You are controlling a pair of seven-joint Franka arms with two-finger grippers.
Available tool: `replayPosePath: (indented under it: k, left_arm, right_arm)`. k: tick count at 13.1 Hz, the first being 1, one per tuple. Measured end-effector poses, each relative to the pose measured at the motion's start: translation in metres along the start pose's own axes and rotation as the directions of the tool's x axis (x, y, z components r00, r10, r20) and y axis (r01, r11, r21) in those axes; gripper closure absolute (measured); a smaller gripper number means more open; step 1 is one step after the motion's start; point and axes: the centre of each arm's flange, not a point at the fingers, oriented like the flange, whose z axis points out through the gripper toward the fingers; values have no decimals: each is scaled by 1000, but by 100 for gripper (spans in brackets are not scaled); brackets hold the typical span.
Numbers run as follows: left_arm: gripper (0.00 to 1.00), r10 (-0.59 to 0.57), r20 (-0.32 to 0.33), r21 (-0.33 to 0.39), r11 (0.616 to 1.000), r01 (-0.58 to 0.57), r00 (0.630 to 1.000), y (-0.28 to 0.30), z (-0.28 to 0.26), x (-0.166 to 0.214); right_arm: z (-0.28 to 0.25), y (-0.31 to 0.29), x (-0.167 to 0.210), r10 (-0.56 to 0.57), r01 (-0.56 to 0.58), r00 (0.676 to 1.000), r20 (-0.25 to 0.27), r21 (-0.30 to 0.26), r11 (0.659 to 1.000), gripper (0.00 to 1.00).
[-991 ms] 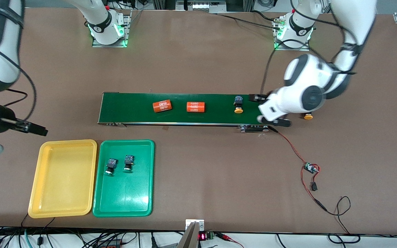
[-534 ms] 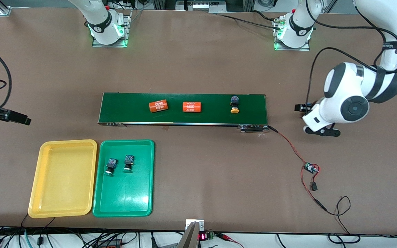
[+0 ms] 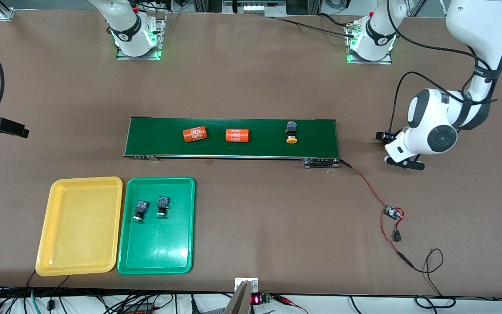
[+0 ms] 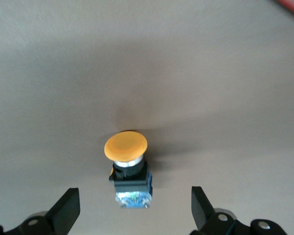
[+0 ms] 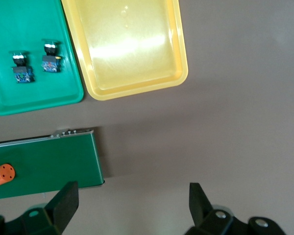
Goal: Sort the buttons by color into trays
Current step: 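Grasp the second yellow-capped button with the left gripper, then place the second yellow button on the conveyor belt with the left gripper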
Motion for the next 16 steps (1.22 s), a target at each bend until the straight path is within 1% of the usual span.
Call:
replayPosePath:
  k: [2,5,6,8,9,10,11,12,14,16]
  left_arm:
    - [0,-13,-28,-6,1000,13,1000,-6,25,-11]
    - [0,-18,-46,-10,1000,17,999,-8,43,-20]
    - [7,-17,-46,-11,1000,17,999,-7,45,-21]
    - [33,-18,-47,-12,1000,17,999,-7,47,-22]
    - [42,-20,-47,-12,1000,19,999,-8,47,-22]
    - [56,-21,-51,-11,1000,20,998,-9,45,-22]
    - [59,-22,-59,-10,1000,21,998,-10,41,-21]
    - [59,-23,-61,-7,1000,22,998,-11,31,-19]
    - [59,-11,-23,3,1000,11,1000,-7,-3,-12]
    - [59,42,-1,16,999,-42,999,21,-54,1]
  right_arm:
    - [4,-4,-4,-8,8,1000,12,-1,1000,0]
    - [7,-15,-6,-21,21,1000,21,-8,1000,0]
    - [7,-18,-8,-22,22,1000,22,-14,1000,0]
    - [4,-24,-13,-42,43,999,19,-26,999,0]
    - [4,-24,-17,-59,59,998,19,-27,998,0]
    - [5,-20,-20,-62,62,998,15,-26,998,0]
    - [8,-15,-24,-61,62,998,4,-24,998,0]
    - [11,-10,-29,-65,65,998,-7,-20,998,0]
    - [13,-8,-42,-74,74,997,-19,-15,997,0]
    - [12,-9,-49,-79,79,997,-23,-12,997,0]
